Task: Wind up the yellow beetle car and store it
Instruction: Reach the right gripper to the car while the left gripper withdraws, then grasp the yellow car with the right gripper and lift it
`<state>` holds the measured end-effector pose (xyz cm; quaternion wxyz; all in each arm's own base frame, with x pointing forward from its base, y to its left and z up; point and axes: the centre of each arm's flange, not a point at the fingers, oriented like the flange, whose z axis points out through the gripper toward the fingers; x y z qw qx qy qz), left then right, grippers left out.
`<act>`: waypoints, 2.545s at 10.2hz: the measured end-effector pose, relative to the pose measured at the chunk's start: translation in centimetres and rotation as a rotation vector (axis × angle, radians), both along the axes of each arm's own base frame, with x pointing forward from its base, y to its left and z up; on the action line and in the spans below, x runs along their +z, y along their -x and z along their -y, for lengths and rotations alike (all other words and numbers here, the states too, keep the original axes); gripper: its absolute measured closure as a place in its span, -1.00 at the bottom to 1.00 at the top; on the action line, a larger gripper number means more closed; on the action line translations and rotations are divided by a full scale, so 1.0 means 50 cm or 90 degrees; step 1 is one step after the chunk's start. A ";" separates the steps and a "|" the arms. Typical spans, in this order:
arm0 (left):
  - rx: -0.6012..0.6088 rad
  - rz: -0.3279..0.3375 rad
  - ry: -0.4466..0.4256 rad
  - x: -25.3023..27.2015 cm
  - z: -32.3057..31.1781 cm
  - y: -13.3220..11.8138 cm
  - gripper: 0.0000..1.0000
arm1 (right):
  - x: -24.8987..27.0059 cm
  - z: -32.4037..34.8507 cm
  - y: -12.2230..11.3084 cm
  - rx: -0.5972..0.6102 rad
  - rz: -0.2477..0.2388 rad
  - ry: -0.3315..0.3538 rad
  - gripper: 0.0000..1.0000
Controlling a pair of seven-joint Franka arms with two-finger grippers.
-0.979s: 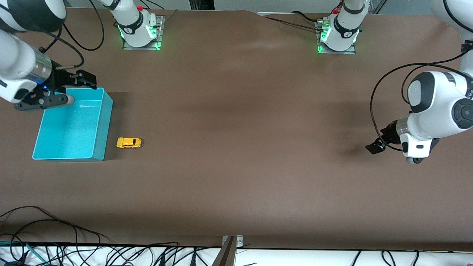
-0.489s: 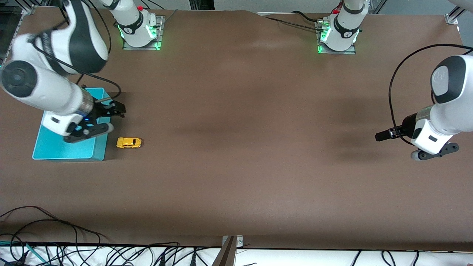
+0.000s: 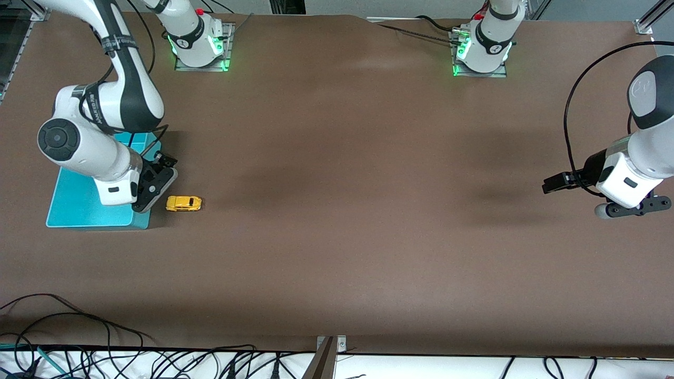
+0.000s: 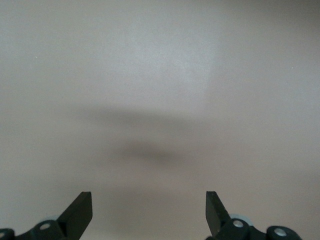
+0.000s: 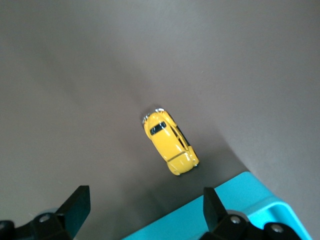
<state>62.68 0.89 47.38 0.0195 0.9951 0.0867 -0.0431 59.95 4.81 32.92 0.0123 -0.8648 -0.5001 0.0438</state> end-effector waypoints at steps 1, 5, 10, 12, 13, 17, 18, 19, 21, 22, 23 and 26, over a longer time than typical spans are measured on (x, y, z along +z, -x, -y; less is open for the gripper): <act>-0.005 -0.001 0.000 0.000 0.010 0.000 -1.00 | -0.026 0.007 -0.001 0.050 0.002 -0.006 -1.00; -0.013 -0.007 0.001 0.001 0.008 0.003 -1.00 | -0.138 -0.007 -0.020 0.151 0.047 -0.019 -1.00; -0.012 -0.006 -0.001 0.015 0.006 0.009 -1.00 | -0.243 -0.009 -0.032 0.161 0.081 -0.023 -1.00; -0.012 -0.007 -0.001 0.015 0.005 0.010 -1.00 | -0.269 -0.009 -0.027 0.161 0.079 -0.024 -1.00; -0.012 -0.007 -0.001 0.015 0.005 0.010 -1.00 | -0.279 -0.009 -0.023 0.161 0.081 -0.024 -0.97; -0.012 -0.007 -0.001 0.015 0.005 0.010 -1.00 | -0.285 -0.009 -0.015 0.165 0.079 -0.025 -0.22; -0.012 -0.007 -0.001 0.015 0.005 0.010 -1.00 | -0.285 -0.009 -0.014 0.169 0.080 -0.025 0.04; -0.012 -0.007 -0.001 0.015 0.005 0.010 -1.00 | -0.285 -0.009 -0.014 0.175 0.080 -0.025 0.04; -0.012 -0.007 -0.001 0.015 0.005 0.010 -1.00 | -0.279 -0.009 -0.014 0.178 0.080 -0.025 0.04; -0.012 -0.007 -0.001 0.015 0.005 0.010 -1.00 | -0.269 -0.009 -0.014 0.178 0.078 -0.024 0.04; -0.012 -0.007 -0.001 0.015 0.005 0.010 -1.00 | -0.253 -0.009 -0.015 0.178 0.075 -0.024 0.04; -0.012 -0.007 -0.001 0.015 0.005 0.010 -1.00 | -0.165 -0.028 -0.006 0.187 0.051 -0.027 0.04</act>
